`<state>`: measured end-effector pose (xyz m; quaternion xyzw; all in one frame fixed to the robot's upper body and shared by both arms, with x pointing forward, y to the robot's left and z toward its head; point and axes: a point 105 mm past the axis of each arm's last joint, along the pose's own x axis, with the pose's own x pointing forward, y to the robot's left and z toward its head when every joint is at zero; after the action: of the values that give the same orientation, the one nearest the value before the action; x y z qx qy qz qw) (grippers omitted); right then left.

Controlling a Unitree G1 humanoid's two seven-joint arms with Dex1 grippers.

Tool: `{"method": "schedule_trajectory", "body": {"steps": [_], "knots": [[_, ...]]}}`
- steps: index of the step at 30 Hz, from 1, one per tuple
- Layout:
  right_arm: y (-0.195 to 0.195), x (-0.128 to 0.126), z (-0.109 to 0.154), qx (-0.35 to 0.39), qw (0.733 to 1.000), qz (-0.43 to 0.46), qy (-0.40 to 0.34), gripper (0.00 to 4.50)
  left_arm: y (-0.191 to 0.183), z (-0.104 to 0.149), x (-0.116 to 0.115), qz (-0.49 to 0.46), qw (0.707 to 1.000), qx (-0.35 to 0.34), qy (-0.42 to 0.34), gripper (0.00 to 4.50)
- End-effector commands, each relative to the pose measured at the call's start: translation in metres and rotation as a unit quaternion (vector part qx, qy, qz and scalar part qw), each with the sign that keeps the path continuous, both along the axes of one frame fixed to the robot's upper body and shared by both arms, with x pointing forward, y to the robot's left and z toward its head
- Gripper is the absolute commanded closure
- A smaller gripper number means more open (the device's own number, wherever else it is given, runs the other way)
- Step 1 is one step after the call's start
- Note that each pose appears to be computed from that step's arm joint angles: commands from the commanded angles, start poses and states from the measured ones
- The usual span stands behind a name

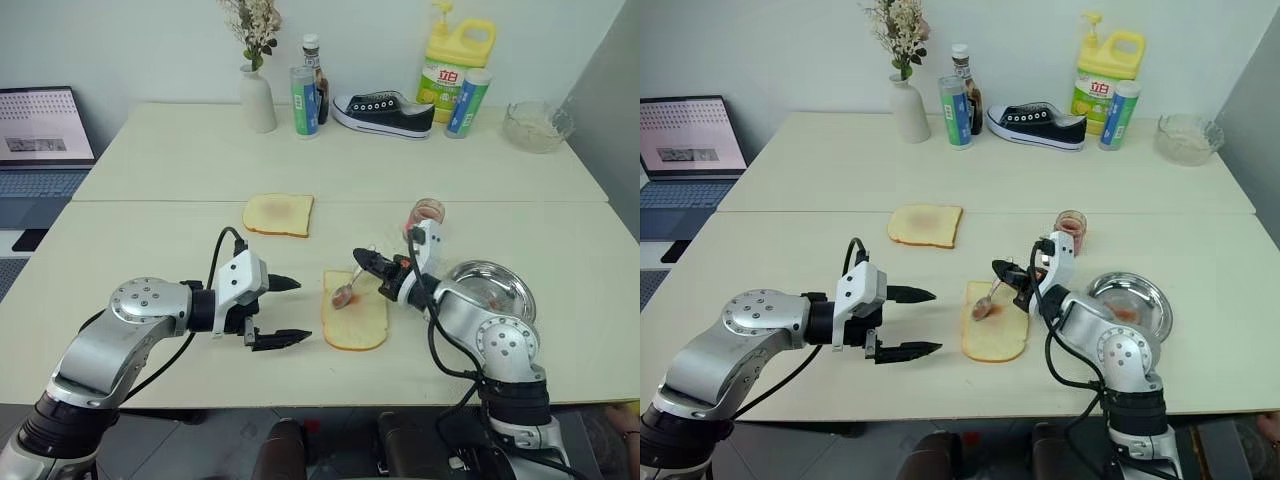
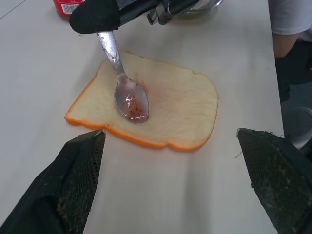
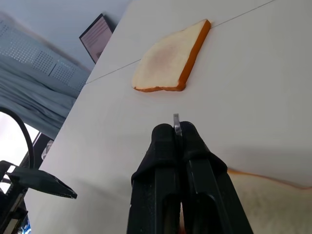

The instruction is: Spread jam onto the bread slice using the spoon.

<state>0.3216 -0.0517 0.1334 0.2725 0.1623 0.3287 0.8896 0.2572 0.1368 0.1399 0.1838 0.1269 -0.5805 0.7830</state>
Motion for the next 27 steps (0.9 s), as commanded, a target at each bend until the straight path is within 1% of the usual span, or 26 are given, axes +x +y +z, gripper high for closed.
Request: {"method": "schedule_trajectory", "body": {"steps": [1,8,12,18,22,27], "knots": [[-0.012,0.003,0.0,-0.015,1.0,-0.017,-0.02,4.49,-0.002,0.009,0.0,-0.014,1.0,0.002,-0.019,0.0],[-0.04,0.007,0.002,-0.037,0.998,-0.051,-0.032,4.49,-0.003,0.008,0.002,-0.021,1.0,0.002,-0.019,0.0],[-0.056,0.006,0.006,-0.043,0.996,-0.066,-0.037,4.49,-0.005,0.008,0.003,-0.025,1.0,0.002,-0.019,0.0],[-0.067,-0.001,0.012,-0.051,0.995,-0.069,-0.043,4.49,-0.005,0.008,0.004,-0.029,0.999,0.003,-0.019,0.0],[-0.063,-0.005,0.02,-0.036,0.997,-0.06,-0.046,4.49,-0.004,0.008,0.004,-0.029,0.999,0.003,-0.019,0.0],[-0.036,-0.014,0.04,0.027,0.998,-0.017,-0.05,4.49,-0.003,0.009,0.003,-0.029,0.999,0.004,-0.018,0.0]]}}
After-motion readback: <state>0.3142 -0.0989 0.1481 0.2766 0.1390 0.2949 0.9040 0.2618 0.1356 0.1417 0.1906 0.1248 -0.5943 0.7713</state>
